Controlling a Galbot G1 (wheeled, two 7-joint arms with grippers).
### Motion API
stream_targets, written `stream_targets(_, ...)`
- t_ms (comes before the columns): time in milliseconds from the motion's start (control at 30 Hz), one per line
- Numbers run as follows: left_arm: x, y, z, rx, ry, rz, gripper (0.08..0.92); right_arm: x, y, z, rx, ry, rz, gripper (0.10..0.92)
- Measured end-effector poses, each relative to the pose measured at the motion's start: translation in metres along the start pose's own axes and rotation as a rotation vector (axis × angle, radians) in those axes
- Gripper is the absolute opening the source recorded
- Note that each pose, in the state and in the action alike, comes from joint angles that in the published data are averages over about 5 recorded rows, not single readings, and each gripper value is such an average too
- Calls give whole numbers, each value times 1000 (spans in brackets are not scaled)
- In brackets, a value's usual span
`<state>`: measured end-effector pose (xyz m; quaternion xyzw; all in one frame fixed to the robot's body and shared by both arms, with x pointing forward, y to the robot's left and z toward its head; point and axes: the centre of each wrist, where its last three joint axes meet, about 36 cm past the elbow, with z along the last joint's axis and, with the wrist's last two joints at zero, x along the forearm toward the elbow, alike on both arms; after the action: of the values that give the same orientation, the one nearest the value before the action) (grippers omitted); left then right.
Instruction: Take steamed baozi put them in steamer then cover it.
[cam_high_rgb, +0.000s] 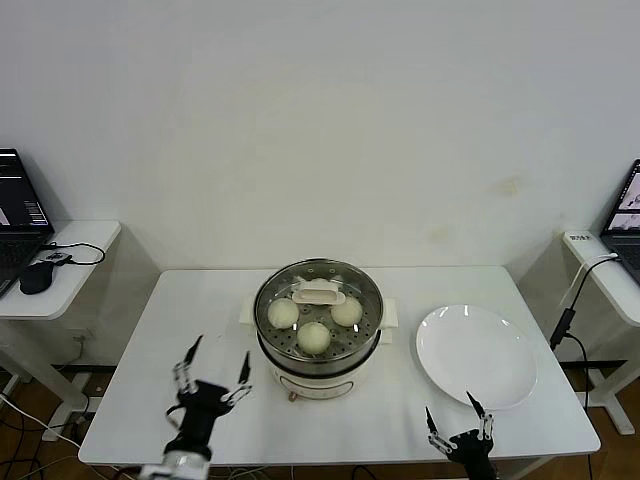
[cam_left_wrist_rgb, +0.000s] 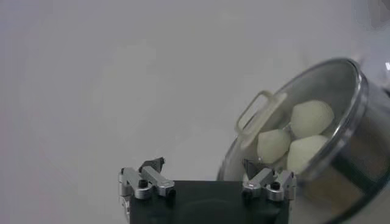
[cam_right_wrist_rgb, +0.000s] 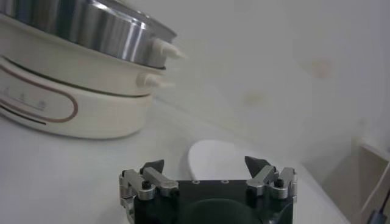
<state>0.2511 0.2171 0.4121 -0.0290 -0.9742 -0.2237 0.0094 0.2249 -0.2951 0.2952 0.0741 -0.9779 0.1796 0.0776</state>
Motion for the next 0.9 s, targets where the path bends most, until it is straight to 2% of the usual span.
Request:
stream_targets(167, 25, 1, 24, 195, 68, -54, 823, 3, -6, -5, -26, 11, -24, 823)
stream_targets(367, 51, -2, 50, 323, 133, -95, 823, 7, -9, -11, -48, 18, -59, 823)
stream_targets(600, 71, -3, 64, 396, 164, -110, 823, 11, -9, -17, -71, 21, -93, 823)
stream_targets(900, 84, -8, 69, 454, 189, -109, 823, 13, -6, -22, -105, 22, -122, 823)
